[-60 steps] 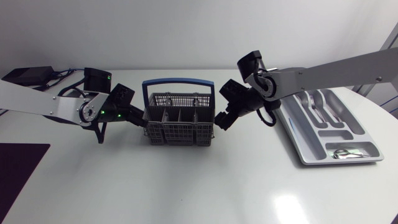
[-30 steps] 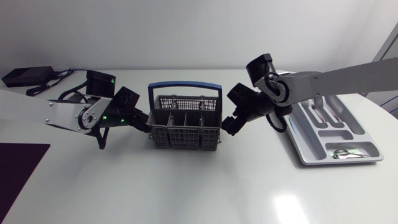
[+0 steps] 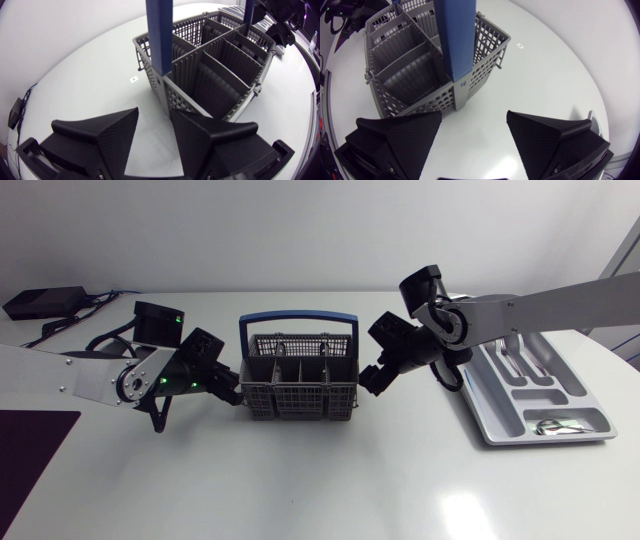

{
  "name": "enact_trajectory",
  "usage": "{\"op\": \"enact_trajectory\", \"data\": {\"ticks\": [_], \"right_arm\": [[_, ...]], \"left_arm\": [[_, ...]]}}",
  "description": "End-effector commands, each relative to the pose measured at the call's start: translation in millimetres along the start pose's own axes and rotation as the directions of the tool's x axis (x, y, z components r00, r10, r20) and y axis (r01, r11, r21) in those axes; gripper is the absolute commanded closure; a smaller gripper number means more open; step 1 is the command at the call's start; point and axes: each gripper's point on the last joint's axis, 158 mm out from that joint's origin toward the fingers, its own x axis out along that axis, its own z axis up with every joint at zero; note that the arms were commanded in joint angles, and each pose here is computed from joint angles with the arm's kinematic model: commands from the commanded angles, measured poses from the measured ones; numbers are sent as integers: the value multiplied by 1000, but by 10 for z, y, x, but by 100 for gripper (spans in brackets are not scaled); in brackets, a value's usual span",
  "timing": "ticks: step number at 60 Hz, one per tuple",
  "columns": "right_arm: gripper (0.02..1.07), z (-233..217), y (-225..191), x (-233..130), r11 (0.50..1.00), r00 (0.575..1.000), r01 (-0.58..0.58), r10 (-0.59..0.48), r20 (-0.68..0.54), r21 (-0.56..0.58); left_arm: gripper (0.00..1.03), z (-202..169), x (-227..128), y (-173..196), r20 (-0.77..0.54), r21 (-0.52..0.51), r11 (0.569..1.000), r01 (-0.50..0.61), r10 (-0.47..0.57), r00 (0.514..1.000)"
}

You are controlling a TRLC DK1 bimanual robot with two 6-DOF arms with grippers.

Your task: Unload the cutlery basket into the drawer organizer.

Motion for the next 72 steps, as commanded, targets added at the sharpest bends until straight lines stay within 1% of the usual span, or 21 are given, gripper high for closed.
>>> {"op": "enact_trajectory", "data": {"ticks": [1, 12, 19, 22, 28, 34, 42, 44, 53, 56, 59, 61, 63, 72], "right_arm": [[11, 90, -1, 17, 1000, 999, 1, -1, 32, 6], [10, -7, 17, 51, 1000, 1000, -7, 6, 14, 7], [8, -48, 73, 45, 1000, 1000, -16, 16, 5, -1], [8, -41, 103, 38, 1000, 1000, -20, 20, 6, -6], [8, -38, 123, 34, 1000, 1000, -21, 21, 6, -6], [7, -69, 135, 30, 1000, 1000, -22, 22, -1, -7], [7, -140, 55, 26, 1000, 1000, 6, -6, -15, 2], [7, -160, 32, 22, 1000, 1000, 12, -12, -19, 6], [7, -223, -66, -22, 999, 999, 46, -45, -29, 18], [7, -247, -112, -50, 998, 997, 64, -63, -34, 21], [7, -278, -160, -79, 997, 996, 78, -77, -38, 29], [7, -295, -181, -101, 996, 996, 84, -82, -38, 33], [7, -312, -202, -122, 995, 995, 89, -88, -39, 38], [7, -404, -307, -240, 991, 991, 124, -121, -47, 46]], "left_arm": [[55, -2, -26, -225, 4, 29, 998, 56, -57, 998], [55, 1, -27, -207, 6, 28, 998, 52, -52, 999], [54, -7, -39, -100, 8, 15, 999, 32, -33, 999], [52, -15, -42, -75, 7, 11, 1000, 28, -28, 1000], [52, -6, -52, -39, 10, 7, 1000, 21, -21, 1000], [49, 5, -65, 2, 14, 6, 1000, 6, -6, 1000], [45, -19, -66, 28, 9, 3, 1000, 0, 0, 1000], [42, -22, -67, 37, 8, 4, 1000, -3, 3, 1000], [34, -54, -89, 115, 4, -3, 1000, -20, 20, 1000], [24, -61, -119, 184, 4, -6, 999, -36, 36, 999], [18, -63, -146, 227, 7, -9, 999, -46, 46, 999], [10, -56, -174, 256, 11, -12, 998, -54, 54, 998], [5, -55, -199, 286, 13, -17, 998, -61, 61, 998], [5, 14, -410, 444, 42, -57, 993, -100, 102, 994]]}}
